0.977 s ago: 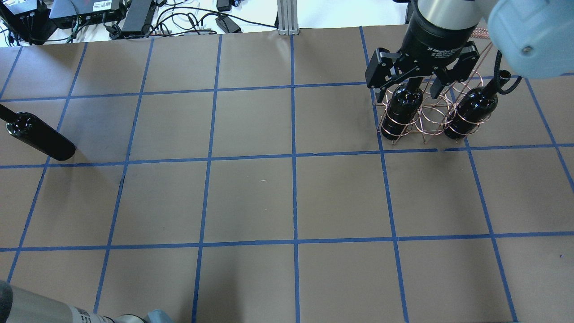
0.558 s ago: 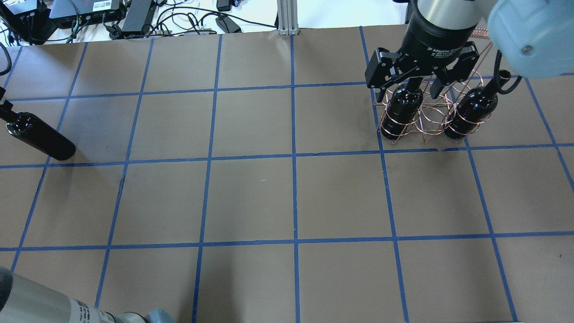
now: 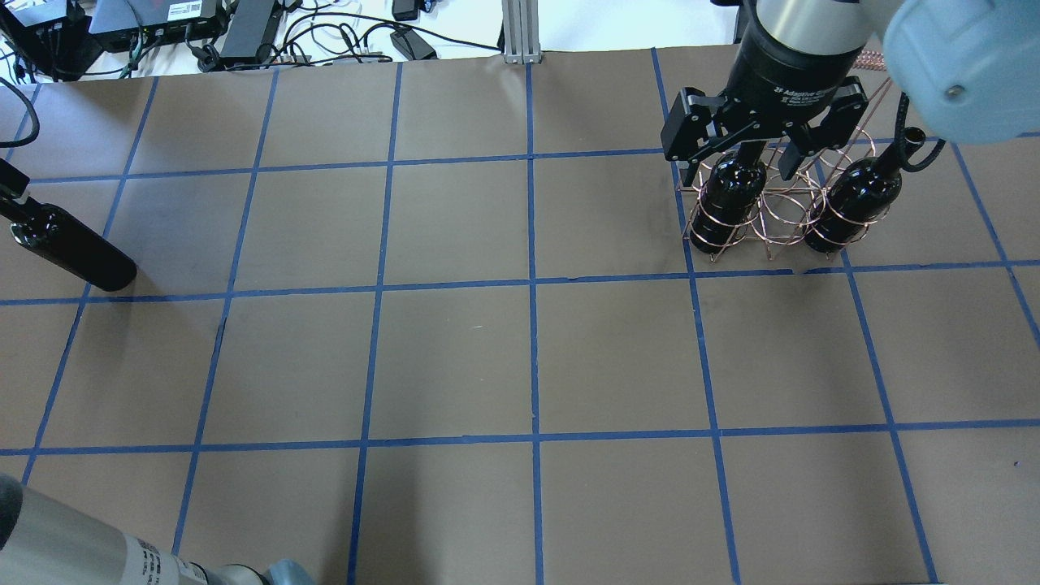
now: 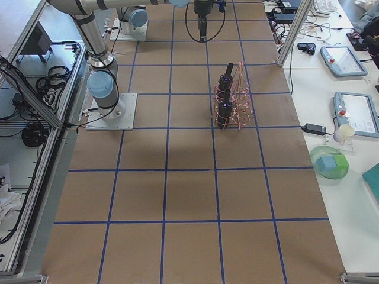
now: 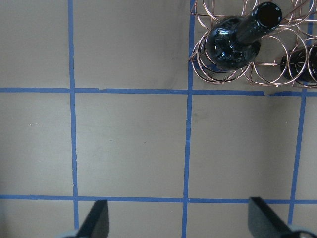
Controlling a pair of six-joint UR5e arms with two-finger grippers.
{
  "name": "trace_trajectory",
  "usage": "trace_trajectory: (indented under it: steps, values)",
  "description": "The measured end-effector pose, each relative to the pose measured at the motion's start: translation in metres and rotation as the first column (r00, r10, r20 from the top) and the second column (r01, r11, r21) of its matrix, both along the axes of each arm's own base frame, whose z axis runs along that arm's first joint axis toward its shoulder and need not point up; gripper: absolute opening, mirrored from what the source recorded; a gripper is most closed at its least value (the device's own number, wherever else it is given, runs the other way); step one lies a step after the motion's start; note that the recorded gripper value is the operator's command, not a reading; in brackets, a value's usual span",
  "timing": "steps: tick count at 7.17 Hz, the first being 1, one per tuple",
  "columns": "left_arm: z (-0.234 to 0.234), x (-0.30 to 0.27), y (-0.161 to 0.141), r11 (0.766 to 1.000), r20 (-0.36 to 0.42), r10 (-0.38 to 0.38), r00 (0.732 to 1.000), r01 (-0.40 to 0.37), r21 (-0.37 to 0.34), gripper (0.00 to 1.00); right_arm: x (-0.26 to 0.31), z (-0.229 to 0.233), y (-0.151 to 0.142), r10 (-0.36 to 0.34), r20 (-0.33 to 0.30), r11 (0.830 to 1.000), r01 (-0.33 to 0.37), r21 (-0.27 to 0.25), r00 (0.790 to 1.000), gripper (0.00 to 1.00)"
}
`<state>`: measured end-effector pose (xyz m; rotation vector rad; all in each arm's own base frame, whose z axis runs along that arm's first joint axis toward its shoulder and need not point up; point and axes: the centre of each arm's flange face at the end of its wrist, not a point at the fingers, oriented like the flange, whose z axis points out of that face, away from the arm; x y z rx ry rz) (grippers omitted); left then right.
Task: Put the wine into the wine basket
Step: 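Move the left gripper down over the lying dark bottle and grasp its neck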
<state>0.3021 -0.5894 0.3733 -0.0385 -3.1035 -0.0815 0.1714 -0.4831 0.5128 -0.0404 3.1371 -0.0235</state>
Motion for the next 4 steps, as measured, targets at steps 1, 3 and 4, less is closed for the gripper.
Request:
trace_trajectory:
  steps: [1, 3, 4]
  values:
    - [-0.002, 0.0005, -0.0002, 1.0, 0.0, -0.002, 1.0, 0.002, 0.004, 0.68, 0.0, -0.0001, 0.0, 0.0, 0.0, 1.0, 0.0, 0.0, 1.0, 1.0]
    - [-0.006, 0.0027, -0.0021, 1.0, 0.006, -0.006, 1.0, 0.005, 0.001, 0.68, -0.0001, -0.0001, 0.0001, 0.0, -0.001, 1.0, 0.0, 0.001, 1.0, 1.0]
    - [-0.0078, 0.0049, -0.0032, 1.0, 0.015, -0.011, 1.0, 0.011, 0.0, 0.68, 0.0, -0.0001, 0.0001, 0.0, 0.0, 1.0, 0.0, 0.001, 1.0, 1.0]
